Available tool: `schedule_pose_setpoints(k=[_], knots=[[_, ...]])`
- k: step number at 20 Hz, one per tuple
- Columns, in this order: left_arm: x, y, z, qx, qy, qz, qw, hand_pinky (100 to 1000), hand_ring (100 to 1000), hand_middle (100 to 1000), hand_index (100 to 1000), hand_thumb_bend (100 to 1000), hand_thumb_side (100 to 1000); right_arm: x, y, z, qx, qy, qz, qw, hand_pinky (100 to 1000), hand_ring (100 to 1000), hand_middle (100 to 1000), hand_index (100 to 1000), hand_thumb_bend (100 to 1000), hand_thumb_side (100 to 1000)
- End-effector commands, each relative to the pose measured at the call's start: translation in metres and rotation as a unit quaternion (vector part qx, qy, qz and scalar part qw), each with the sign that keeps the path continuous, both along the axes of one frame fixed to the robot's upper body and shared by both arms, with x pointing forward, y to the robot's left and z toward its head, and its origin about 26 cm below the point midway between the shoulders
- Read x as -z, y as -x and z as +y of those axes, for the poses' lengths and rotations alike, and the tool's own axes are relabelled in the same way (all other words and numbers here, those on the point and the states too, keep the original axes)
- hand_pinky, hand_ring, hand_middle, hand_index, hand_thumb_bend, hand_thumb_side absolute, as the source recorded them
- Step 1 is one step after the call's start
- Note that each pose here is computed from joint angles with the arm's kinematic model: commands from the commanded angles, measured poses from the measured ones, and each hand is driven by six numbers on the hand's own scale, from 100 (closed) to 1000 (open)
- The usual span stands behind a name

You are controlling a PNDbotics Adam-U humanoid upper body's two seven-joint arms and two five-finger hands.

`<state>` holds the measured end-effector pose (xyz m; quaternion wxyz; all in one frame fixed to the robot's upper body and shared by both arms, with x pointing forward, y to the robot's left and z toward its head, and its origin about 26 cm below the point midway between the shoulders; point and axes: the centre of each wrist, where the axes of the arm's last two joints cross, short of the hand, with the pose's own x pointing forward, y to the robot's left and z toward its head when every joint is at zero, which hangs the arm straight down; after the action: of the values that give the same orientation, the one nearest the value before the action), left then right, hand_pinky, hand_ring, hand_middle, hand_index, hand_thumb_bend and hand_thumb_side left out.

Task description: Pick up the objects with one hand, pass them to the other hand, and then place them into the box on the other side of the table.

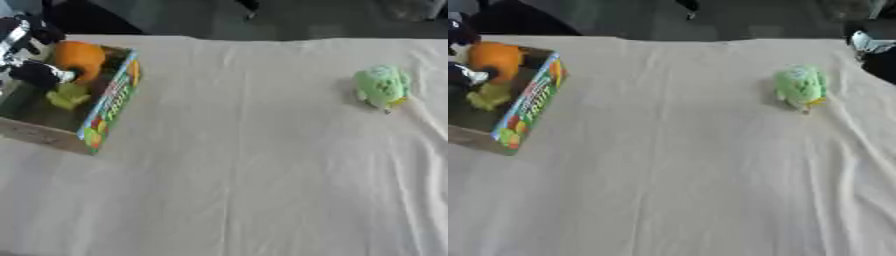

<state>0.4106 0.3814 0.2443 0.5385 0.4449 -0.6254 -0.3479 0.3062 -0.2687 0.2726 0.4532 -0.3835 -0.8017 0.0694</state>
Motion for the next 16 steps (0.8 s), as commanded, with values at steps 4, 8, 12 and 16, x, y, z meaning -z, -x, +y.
schedule_pose_setpoints(k=[4, 8, 12, 16], knots=[[-0.012, 0.003, 0.008, -0.032, -0.017, -0.012, 0.999, 754, 813, 747, 811, 766, 260, -0.011, 0.005, -0.006, 0.066, -0.004, -0.021, 0.998, 680, 573, 551, 746, 477, 239], [-0.013, 0.004, 0.007, -0.033, -0.014, -0.018, 0.999, 739, 802, 735, 800, 702, 255, -0.011, 0.006, -0.008, 0.069, -0.003, -0.021, 0.997, 681, 573, 552, 746, 478, 238], [-0.018, 0.006, 0.002, -0.021, 0.008, -0.043, 0.999, 708, 782, 707, 774, 590, 280, -0.012, 0.006, -0.009, 0.075, -0.002, -0.021, 0.997, 682, 576, 555, 748, 484, 239], [-0.029, 0.012, -0.014, 0.020, 0.043, -0.086, 0.995, 678, 761, 677, 745, 535, 333, -0.013, 0.006, -0.010, 0.093, 0.005, 0.001, 0.996, 693, 568, 582, 761, 521, 251]])
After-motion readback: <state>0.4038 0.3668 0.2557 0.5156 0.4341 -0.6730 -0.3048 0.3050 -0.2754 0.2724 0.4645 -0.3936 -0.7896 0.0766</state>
